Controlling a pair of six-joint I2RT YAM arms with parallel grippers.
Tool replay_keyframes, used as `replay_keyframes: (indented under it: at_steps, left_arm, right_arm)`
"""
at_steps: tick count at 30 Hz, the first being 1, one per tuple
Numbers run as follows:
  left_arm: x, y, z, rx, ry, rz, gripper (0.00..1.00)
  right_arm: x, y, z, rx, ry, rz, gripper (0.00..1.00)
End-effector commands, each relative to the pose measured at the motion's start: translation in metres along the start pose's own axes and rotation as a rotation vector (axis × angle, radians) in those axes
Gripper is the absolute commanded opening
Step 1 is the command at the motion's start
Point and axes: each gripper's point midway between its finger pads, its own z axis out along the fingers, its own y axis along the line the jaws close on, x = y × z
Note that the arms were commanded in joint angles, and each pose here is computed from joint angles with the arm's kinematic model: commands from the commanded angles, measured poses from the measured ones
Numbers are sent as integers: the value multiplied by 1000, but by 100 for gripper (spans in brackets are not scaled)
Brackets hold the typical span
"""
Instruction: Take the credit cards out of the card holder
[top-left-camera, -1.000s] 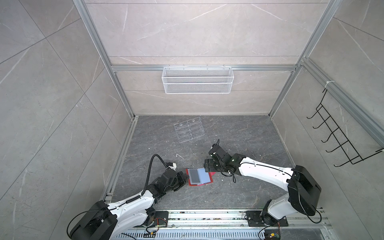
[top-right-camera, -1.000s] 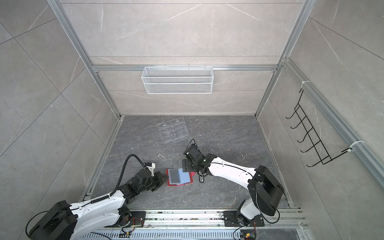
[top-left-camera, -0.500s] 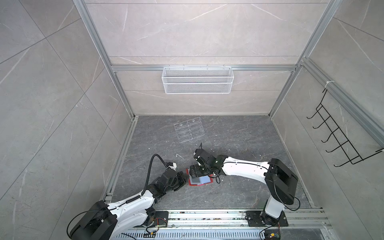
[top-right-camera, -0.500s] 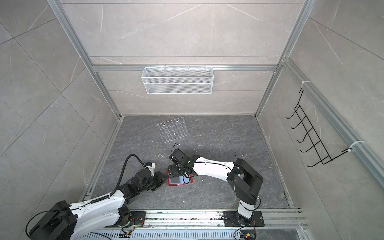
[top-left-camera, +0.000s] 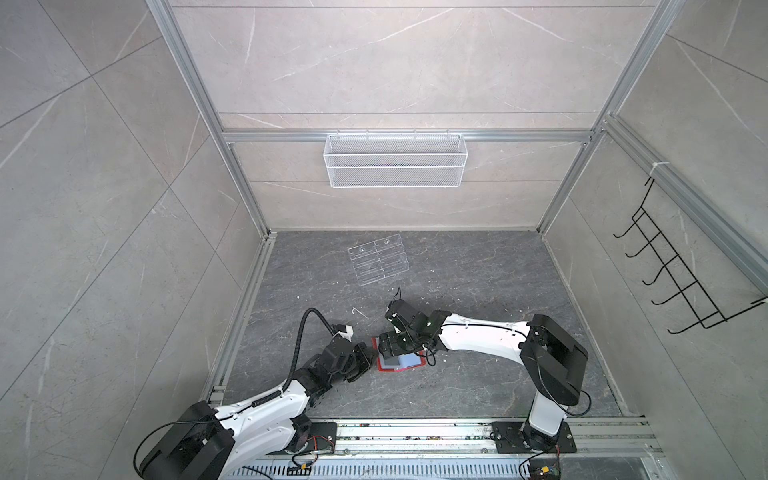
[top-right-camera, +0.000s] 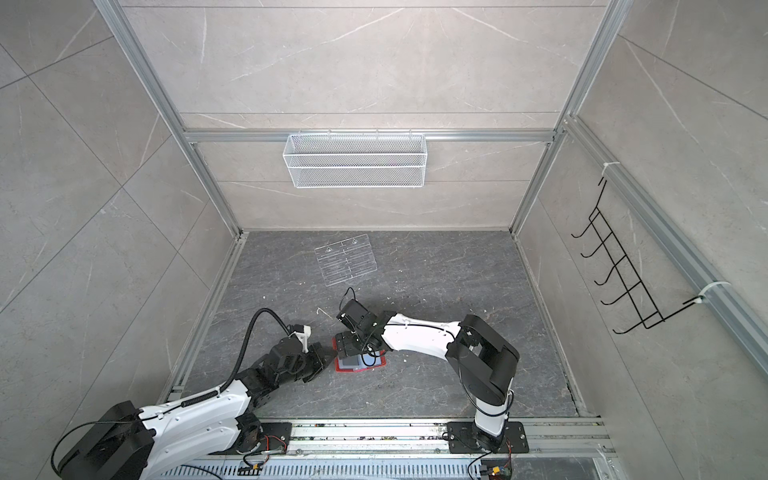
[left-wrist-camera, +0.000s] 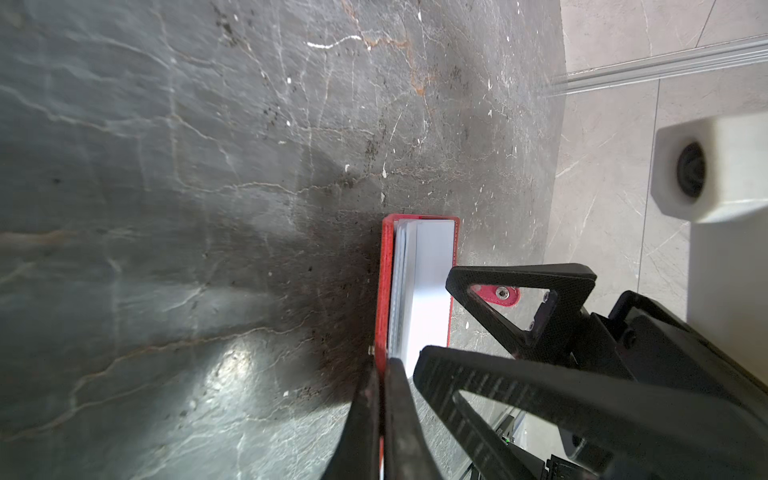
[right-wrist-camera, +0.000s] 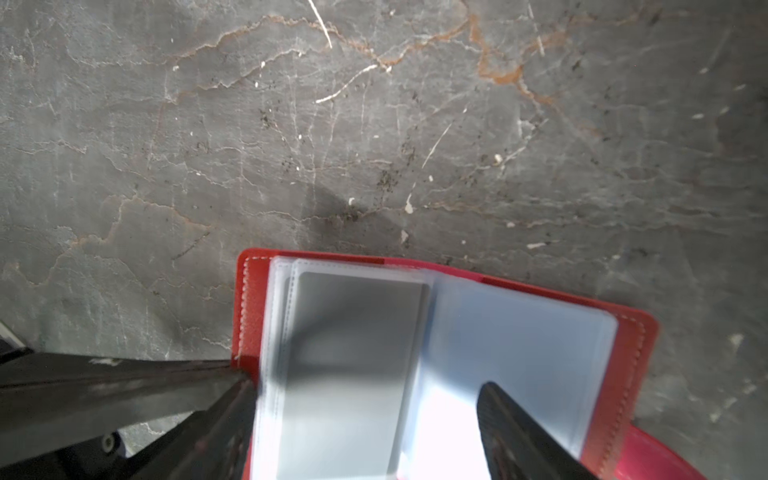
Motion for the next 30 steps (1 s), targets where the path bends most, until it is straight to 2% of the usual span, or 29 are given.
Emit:
replay_keyframes:
  at_steps: [1,30]
  left_arm:
    - [-8,-23,-2,54,-22,37,0]
    - [-8,-25,-2,51,-22,46,0]
  right_arm:
    - [1,1,7,8,15,-16,85]
    - [4,-17,5,98,18,-17,74]
